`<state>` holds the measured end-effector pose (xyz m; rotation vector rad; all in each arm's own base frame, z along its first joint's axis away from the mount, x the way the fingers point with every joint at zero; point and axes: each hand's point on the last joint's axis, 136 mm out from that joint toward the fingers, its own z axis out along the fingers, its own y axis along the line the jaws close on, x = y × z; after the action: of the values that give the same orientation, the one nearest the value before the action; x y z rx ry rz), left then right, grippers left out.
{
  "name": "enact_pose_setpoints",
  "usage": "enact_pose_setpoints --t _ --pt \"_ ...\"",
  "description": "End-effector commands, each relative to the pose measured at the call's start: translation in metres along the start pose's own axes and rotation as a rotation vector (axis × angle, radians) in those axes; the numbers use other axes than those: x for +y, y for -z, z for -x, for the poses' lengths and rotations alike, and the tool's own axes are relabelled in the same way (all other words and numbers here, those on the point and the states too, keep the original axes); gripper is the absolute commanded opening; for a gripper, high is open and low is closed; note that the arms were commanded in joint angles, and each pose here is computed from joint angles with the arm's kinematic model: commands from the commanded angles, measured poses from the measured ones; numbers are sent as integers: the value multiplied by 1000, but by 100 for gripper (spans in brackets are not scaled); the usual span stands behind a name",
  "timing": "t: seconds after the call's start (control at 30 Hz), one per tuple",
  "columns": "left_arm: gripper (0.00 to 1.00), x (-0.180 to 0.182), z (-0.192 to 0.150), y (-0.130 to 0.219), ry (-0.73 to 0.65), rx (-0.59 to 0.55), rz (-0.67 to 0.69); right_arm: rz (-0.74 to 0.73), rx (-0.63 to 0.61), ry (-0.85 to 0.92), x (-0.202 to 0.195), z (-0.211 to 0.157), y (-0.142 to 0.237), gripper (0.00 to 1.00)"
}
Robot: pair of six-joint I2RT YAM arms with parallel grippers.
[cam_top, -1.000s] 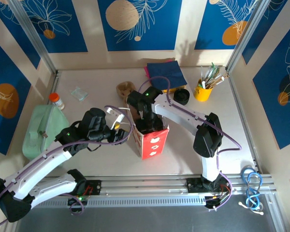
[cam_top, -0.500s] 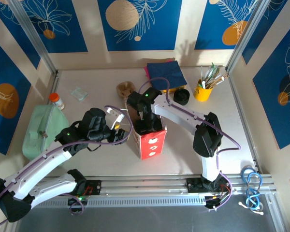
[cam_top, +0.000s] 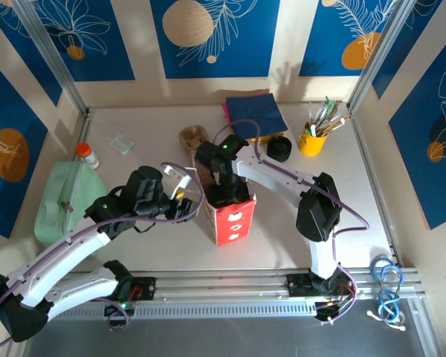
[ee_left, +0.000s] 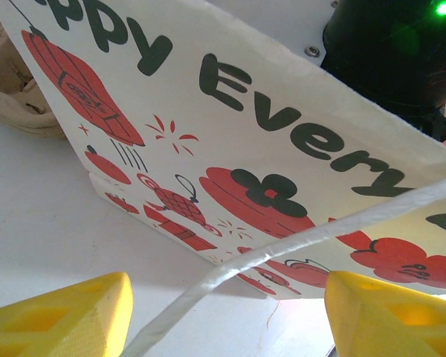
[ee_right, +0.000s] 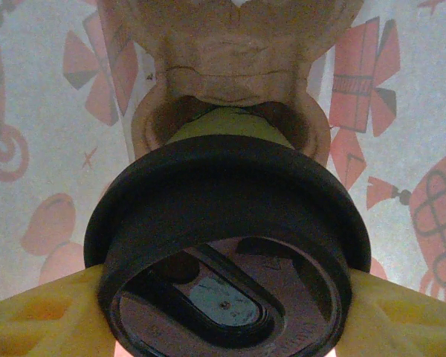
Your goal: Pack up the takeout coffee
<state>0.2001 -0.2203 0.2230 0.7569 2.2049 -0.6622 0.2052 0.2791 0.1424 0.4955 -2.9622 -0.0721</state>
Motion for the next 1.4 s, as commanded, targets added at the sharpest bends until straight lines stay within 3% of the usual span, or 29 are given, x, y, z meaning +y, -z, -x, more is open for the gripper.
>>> enact_pose_setpoints --t 0.0,1.37 --pt "69 0 -7 1 -1 17 5 15 23 4 2 -2 -1 50" --pt "69 -1 -5 -2 -5 23 3 25 50 -8 1 9 -3 50"
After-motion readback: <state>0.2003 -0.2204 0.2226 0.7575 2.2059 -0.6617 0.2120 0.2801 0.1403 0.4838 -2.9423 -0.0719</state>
